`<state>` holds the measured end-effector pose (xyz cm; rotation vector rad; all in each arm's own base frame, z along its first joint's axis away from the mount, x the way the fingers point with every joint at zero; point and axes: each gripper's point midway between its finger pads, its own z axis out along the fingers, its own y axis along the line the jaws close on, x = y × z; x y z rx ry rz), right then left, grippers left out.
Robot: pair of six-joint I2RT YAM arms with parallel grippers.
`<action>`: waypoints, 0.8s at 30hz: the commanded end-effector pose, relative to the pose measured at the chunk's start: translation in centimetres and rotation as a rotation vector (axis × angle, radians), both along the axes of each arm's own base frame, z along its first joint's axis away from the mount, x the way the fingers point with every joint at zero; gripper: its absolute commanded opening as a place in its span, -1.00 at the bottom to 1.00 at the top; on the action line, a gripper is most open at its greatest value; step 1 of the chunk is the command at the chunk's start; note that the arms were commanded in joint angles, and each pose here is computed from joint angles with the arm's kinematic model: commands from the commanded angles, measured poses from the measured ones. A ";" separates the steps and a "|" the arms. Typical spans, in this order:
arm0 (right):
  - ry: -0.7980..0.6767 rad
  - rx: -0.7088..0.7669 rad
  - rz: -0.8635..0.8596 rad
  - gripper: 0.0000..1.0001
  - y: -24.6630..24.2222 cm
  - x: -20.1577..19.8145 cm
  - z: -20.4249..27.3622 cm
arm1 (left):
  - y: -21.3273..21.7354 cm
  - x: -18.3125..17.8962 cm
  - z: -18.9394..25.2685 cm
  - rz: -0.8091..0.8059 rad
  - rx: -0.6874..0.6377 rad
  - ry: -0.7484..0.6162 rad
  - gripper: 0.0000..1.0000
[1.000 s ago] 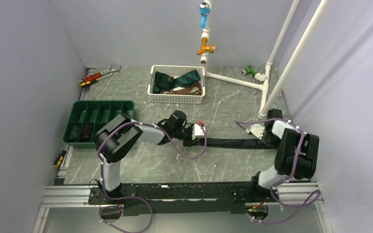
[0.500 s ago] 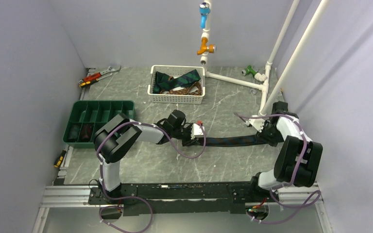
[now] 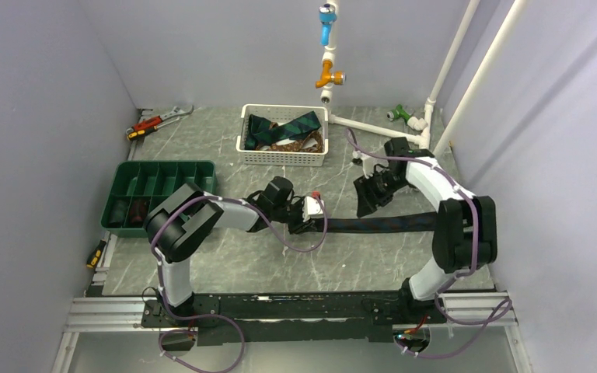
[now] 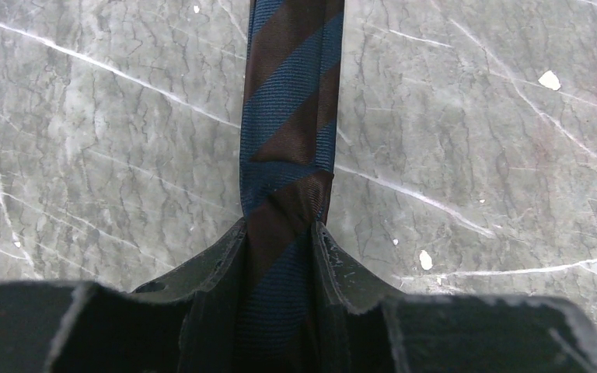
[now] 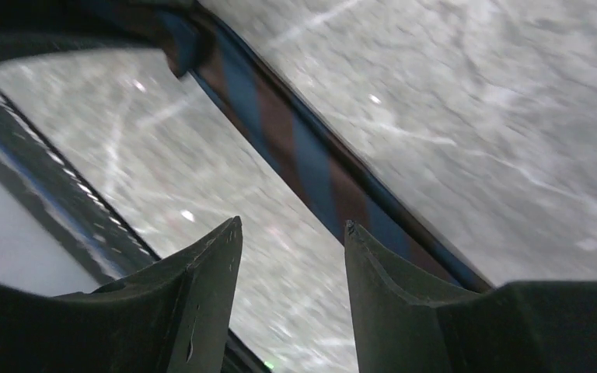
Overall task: Roll the ties
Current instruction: Roll the tie at the center of the board.
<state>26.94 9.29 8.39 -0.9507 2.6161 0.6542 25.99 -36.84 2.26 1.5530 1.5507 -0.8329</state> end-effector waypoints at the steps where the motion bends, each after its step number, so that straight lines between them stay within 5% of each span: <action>1: 0.179 0.255 -0.225 0.05 5.8 0.7 0.3 | 5.0 -1.5 -5.3 0.118 0.219 0.142 -0.32; 8: 0.264 0.371 -0.247 -0.02 10.7 0.6 -0.8 | 4.5 -1.5 -5.1 0.122 0.205 0.166 -0.30; 24: 0.357 0.326 -0.218 -0.16 13.8 0.7 -5.0 | 4.3 -1.7 -5.4 0.108 0.202 0.187 -0.29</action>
